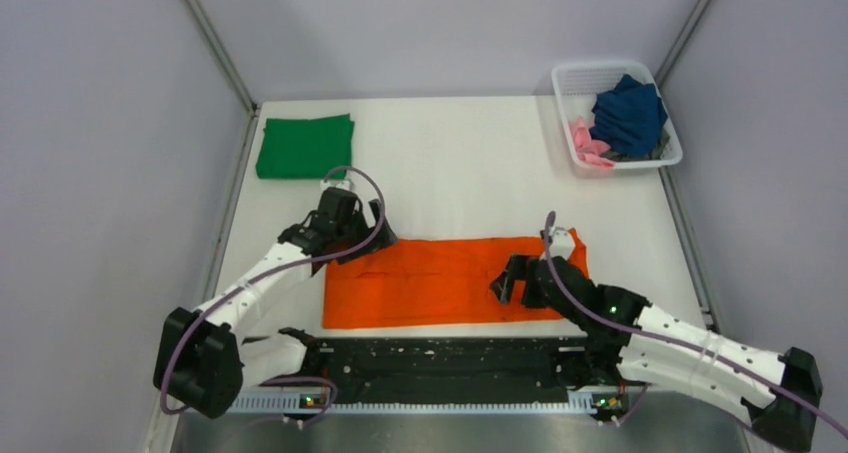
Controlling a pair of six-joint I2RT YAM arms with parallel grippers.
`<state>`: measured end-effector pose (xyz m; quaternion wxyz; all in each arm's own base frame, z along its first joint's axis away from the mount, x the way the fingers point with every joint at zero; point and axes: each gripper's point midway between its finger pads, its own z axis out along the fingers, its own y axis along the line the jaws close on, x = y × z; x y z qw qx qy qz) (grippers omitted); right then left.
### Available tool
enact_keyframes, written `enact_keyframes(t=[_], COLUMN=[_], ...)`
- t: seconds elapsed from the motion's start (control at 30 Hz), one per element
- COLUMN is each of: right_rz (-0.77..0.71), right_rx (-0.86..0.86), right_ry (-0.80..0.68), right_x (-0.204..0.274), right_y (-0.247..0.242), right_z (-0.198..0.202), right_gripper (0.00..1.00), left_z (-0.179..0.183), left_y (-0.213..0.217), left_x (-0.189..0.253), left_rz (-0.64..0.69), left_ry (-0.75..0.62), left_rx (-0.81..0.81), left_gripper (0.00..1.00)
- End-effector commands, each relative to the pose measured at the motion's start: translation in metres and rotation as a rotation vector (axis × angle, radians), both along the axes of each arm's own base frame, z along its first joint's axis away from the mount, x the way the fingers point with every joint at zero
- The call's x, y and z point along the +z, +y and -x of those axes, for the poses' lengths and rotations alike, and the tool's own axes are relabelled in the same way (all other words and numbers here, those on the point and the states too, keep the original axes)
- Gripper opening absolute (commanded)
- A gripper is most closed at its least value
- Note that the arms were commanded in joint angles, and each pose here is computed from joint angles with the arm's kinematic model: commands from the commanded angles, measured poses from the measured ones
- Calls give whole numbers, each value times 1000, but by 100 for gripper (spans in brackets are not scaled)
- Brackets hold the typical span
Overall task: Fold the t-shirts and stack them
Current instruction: Fold the other side of the tshirt into a rectangle
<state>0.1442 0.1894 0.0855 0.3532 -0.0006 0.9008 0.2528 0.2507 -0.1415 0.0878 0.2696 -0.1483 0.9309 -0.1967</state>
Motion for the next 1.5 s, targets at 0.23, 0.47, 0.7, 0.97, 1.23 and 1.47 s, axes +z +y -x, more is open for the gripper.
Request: enact_keyframes(t=[0.23,0.47,0.7,0.97,1.23,1.47], right_rz=[545,739,802,977,798,432], right_rx=[-212,-142,-120,-487,-743,-696], right_ry=[-16,178,271,264,292,176], right_x=[15,-29,-56,-26,-6,12], right_y=[-62,-62,-65,-131,-158,-134], right_z=[-71,-56,-45,-27,13,0], right_gripper=[99,99,99,99,99,99], left_z=[2,13,16,17,17,16], left_y=[-25,4,16,18,20,18], left_x=[-61,-86,-88,-84,-81,-77], left_rz=[-58,-162,-188,-185,-187,-178], left_ry=[121,161,150,139,132,134], left_rx=[-69,37,95,108,119,121], left_gripper=[99,99,99,99,99,99])
